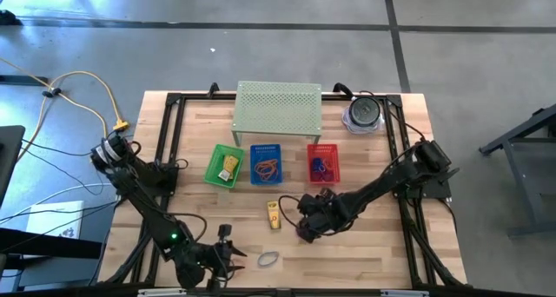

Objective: Pick & Place Office Desk Supplies
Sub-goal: Put the purple spring keychain into the red bin

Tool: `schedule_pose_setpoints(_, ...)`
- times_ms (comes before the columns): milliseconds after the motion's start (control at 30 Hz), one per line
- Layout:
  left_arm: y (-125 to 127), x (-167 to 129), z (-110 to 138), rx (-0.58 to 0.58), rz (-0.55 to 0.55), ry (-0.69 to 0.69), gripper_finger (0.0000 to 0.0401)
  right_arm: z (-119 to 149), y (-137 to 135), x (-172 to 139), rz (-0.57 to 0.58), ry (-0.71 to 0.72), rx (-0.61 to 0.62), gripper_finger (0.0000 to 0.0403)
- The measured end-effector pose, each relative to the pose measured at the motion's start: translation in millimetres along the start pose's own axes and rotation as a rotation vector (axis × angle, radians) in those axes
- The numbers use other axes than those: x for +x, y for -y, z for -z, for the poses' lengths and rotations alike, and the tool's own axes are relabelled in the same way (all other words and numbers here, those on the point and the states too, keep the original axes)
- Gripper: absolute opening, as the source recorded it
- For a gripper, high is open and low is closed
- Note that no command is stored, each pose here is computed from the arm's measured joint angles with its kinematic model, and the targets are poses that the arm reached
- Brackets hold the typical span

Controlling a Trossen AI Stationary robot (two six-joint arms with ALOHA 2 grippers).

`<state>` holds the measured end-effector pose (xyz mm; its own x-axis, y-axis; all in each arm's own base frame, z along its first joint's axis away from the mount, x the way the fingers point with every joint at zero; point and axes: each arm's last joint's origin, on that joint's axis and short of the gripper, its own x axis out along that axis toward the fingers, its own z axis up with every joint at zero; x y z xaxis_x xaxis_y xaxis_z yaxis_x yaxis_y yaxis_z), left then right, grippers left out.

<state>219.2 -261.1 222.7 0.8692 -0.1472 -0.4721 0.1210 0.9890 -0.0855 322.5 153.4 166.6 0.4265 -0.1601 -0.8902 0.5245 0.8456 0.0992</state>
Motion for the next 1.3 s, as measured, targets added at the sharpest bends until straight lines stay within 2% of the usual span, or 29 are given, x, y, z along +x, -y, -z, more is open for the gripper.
schedule_pose_setpoints(133,-7,5,-3,0.026,-0.025,0.001,0.0140,4,2,2,0.040,0.049,-0.012,0.0219)
schedule_pose_setpoints(367,-15,11,-5,0.031,-0.017,-0.039,0.0140,26,-15,-3,-0.061,0.072,-0.179,0.0219)
schedule_pose_setpoints(467,-14,11,-4,0.020,0.004,-0.052,0.0140,37,-16,-3,-0.057,0.078,-0.226,0.0219)
schedule_pose_setpoints(633,-12,9,-3,0.020,0.019,-0.055,0.0140,44,-12,3,-0.028,0.153,-0.231,0.0219)
schedule_pose_setpoints(800,-11,9,-3,-0.013,0.019,-0.055,0.0140,42,-13,6,-0.063,0.191,-0.251,0.0219)
schedule_pose_setpoints(1067,-10,8,-2,-0.044,0.024,-0.056,0.0140,50,-4,15,-0.057,0.178,-0.284,0.0219)
schedule_pose_setpoints(1300,-5,4,0,-0.069,0.039,-0.058,0.0140,55,0,23,-0.116,0.188,-0.307,0.0219)
